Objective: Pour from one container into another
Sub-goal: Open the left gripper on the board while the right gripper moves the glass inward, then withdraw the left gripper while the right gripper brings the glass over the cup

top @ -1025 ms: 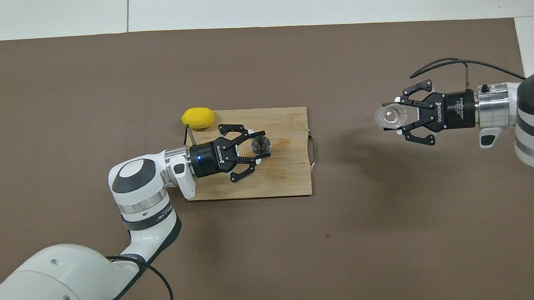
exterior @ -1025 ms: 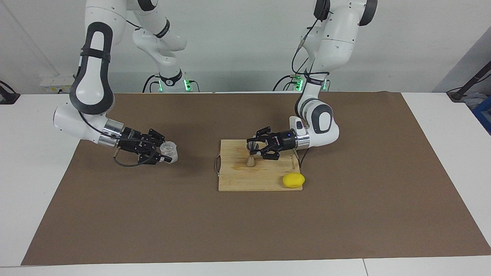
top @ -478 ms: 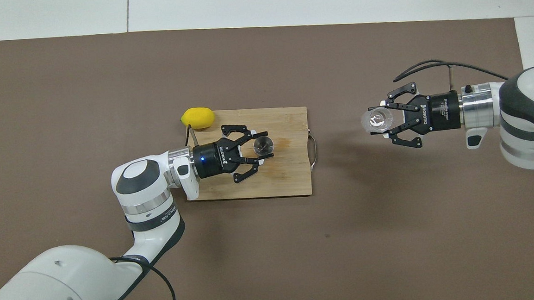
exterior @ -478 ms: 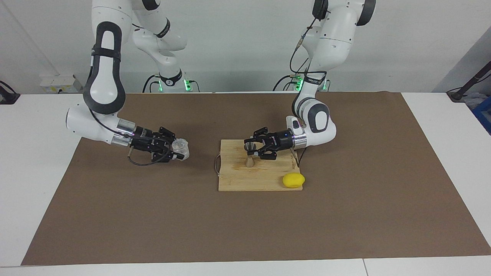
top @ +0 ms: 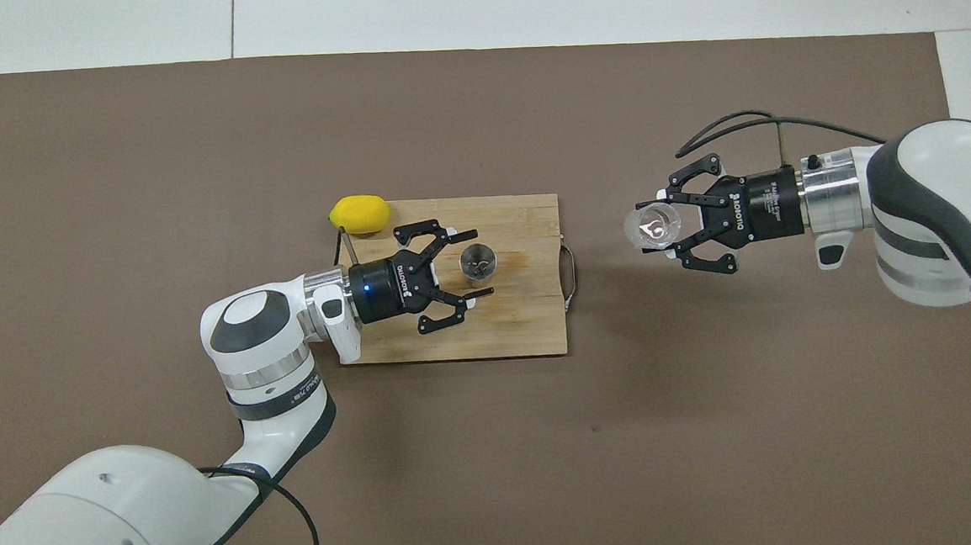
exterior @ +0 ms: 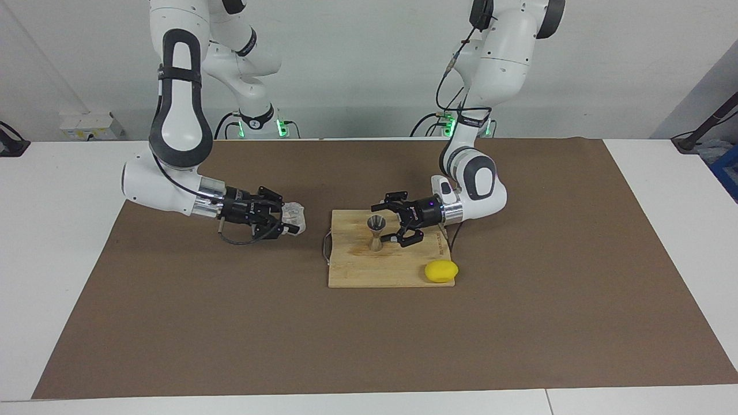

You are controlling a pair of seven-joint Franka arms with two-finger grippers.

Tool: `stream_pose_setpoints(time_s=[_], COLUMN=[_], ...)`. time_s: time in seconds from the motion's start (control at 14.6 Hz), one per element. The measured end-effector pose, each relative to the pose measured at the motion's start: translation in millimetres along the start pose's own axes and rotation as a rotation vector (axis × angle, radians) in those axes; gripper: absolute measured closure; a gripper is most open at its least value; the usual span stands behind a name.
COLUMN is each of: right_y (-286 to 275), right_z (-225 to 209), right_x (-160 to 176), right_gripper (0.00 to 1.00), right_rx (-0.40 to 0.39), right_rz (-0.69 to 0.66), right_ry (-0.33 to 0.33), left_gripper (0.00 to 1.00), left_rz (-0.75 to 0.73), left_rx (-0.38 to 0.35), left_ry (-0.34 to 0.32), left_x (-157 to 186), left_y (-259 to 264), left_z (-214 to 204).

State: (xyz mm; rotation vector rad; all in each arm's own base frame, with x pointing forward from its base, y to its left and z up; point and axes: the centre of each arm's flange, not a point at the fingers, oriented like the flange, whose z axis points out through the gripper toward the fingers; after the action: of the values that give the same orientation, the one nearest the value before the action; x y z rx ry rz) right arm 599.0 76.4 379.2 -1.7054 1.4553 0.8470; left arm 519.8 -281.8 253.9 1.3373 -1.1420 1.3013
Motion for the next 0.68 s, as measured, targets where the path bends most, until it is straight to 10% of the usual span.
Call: stream_pose_setpoints(time_s=[0.68], right_y=[-2], right_z=[41], right_x=[-33], right_gripper=[0.49], right_rx=[-0.075], right_rz=[-0.009], right_ry=[0.058], left_gripper=[0.00], left_rz=[0.016], left_rx=[-0.005], left_ry=[-0.049], left_x=[-3], left_y=[-12], left_z=[-74])
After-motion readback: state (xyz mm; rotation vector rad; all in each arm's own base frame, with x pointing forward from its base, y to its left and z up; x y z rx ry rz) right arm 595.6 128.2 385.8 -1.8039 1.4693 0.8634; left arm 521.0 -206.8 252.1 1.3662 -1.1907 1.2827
